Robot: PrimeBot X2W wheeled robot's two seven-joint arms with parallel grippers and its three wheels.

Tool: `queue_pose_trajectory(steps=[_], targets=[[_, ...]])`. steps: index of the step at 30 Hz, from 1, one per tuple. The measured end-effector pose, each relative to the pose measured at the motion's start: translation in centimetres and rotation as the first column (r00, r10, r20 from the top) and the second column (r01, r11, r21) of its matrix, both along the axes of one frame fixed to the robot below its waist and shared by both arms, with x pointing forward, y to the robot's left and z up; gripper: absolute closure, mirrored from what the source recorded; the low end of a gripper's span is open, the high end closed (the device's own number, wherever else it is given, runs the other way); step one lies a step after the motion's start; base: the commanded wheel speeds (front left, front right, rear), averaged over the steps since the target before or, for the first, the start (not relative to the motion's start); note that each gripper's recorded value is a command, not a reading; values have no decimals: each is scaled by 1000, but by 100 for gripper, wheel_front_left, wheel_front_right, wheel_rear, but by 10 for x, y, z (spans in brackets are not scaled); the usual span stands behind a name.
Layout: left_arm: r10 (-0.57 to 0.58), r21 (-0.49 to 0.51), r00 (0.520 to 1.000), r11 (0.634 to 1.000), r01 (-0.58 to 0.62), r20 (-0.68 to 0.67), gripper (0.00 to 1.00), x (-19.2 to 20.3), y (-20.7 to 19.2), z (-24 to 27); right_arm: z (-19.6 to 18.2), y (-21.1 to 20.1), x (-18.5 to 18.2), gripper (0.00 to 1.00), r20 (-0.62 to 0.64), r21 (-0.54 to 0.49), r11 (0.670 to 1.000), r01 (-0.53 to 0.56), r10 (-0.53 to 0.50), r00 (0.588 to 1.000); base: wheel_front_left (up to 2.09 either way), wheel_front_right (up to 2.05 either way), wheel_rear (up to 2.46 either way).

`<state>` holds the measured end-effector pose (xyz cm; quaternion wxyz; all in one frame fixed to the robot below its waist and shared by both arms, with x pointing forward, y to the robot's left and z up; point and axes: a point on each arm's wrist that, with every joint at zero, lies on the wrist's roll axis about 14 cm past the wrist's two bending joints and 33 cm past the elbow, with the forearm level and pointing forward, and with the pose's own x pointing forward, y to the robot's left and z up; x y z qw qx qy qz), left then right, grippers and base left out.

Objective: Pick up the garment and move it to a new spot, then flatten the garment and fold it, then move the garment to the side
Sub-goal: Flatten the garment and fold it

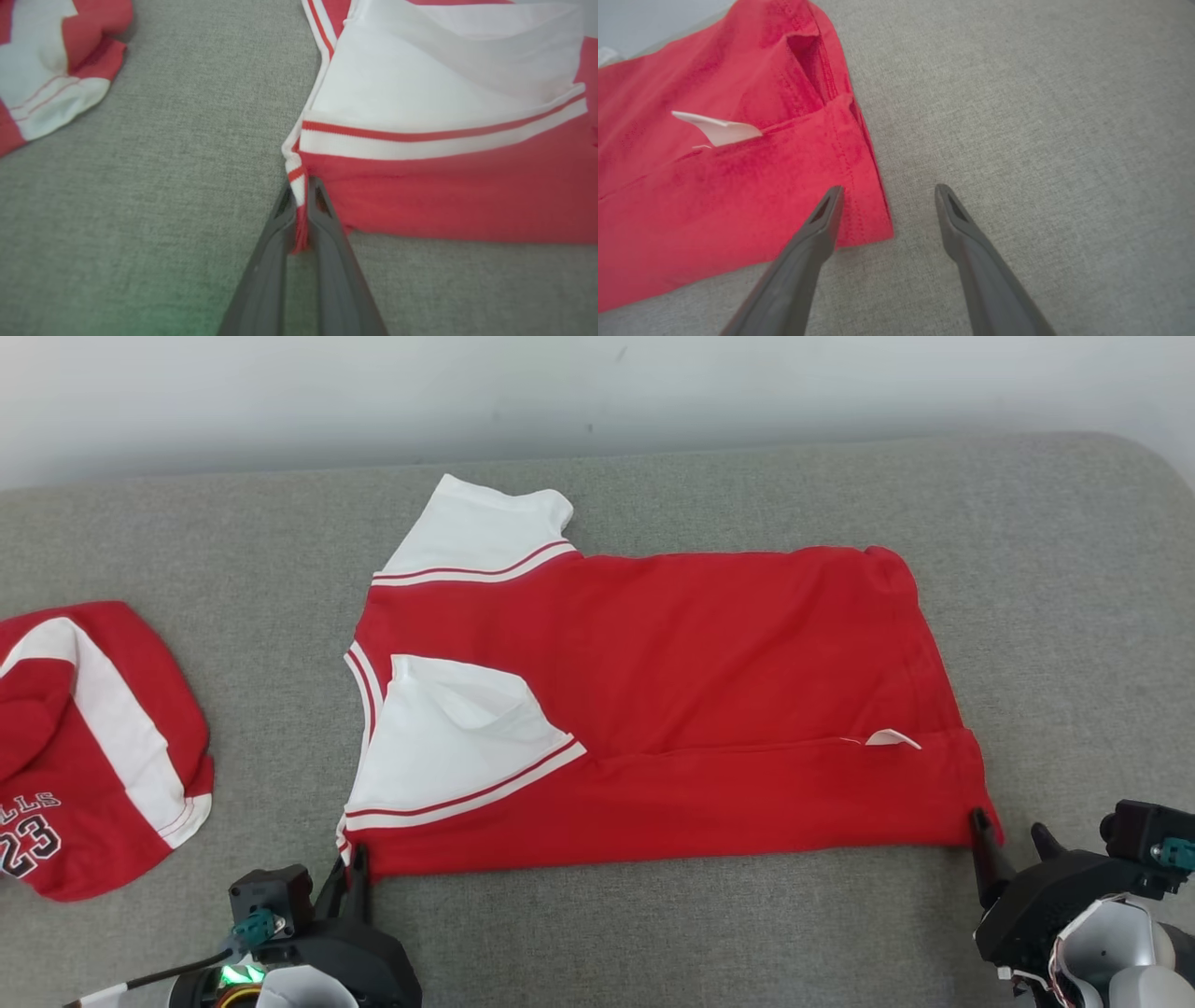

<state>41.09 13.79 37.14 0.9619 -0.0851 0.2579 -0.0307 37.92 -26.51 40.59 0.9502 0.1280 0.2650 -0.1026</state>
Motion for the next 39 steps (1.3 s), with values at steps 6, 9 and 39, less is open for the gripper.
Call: queue_pose_trajectory(steps=[6, 9, 39], targets=[[3, -6, 1000, 1000, -3, 7, 100, 1, 0, 1, -19, 9, 7, 0, -71, 26, 999, -19, 21, 997, 0, 0, 0], [2, -8, 1000, 1000, -2, 11, 100, 2, 1, 0, -22, 6, 11, 0, -69, 43, 999, 3, 0, 998, 0, 0, 0], [-96, -41, 988, 995, 91, -120, 0, -100, 6, -2, -22, 1, -74, 0, -114, 134, 989, 55, -40, 993, 0, 0, 0]])
